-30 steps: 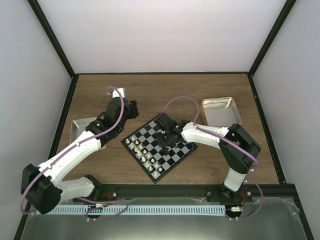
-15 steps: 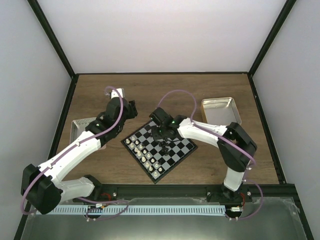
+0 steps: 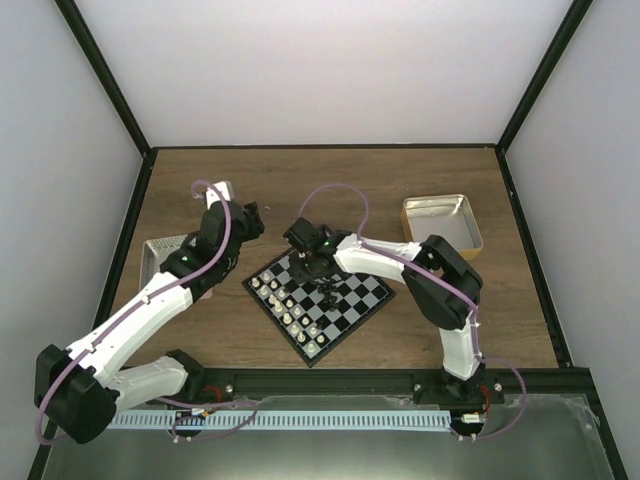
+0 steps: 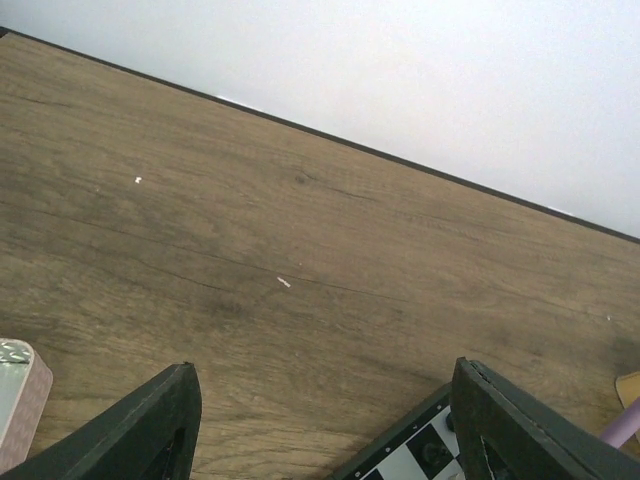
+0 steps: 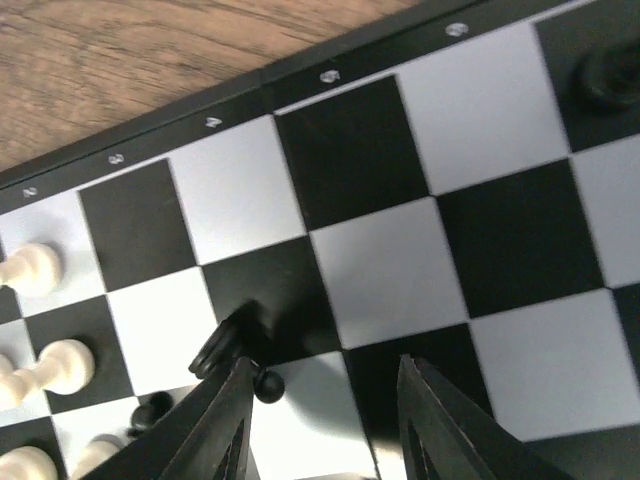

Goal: Set up the chess pieces on the board
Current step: Pick up the chess piece from the chessboard.

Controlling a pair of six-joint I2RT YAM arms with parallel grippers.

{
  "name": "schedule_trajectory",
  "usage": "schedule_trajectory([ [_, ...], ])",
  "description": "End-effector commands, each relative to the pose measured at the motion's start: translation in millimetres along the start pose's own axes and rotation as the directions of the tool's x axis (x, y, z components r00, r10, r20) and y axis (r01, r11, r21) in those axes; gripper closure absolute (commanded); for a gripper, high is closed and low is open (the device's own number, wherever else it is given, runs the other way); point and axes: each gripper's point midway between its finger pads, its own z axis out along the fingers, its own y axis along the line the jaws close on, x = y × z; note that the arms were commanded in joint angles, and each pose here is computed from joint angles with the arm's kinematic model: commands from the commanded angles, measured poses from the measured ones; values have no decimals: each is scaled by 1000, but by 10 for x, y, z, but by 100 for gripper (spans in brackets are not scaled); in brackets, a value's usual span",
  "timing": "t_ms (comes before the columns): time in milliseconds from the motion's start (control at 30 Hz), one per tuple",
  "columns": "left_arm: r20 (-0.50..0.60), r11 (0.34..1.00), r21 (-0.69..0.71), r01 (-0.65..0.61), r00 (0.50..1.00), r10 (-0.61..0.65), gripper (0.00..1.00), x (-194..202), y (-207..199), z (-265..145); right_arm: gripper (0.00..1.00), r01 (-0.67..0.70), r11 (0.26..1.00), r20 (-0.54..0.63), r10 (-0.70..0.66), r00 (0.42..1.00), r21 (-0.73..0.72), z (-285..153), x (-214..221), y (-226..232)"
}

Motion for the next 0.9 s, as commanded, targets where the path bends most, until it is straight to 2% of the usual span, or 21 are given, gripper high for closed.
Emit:
schedule_trajectory([
  [0,40,999,-5,52,998,-52,29,-78,53,-29,59,71,997,11,-71,997,-34,-21,-74,213],
  [267,40,998,-12,59,997,-59,29,-75,94,-28,60,105,994,-3,-105,994,-14,50,-95,256],
  [367,39,998,-12,62,997,-61,29,-73,105,-29,67,119,993,-2,-120,993,-21,41,-99,290],
  [533,36,998,-12,65,997,-65,29,-68,118,-21,70,111,994,22,-111,994,-5,-27,-164,298],
  [700,40,997,-16,69,997,-69,29,-76,144,-28,69,119,992,53,-117,992,-31,-141,-241,364],
  [867,45,997,-16,77,996,-77,29,-88,161,-36,62,136,990,59,-134,989,-34,-111,-273,395],
])
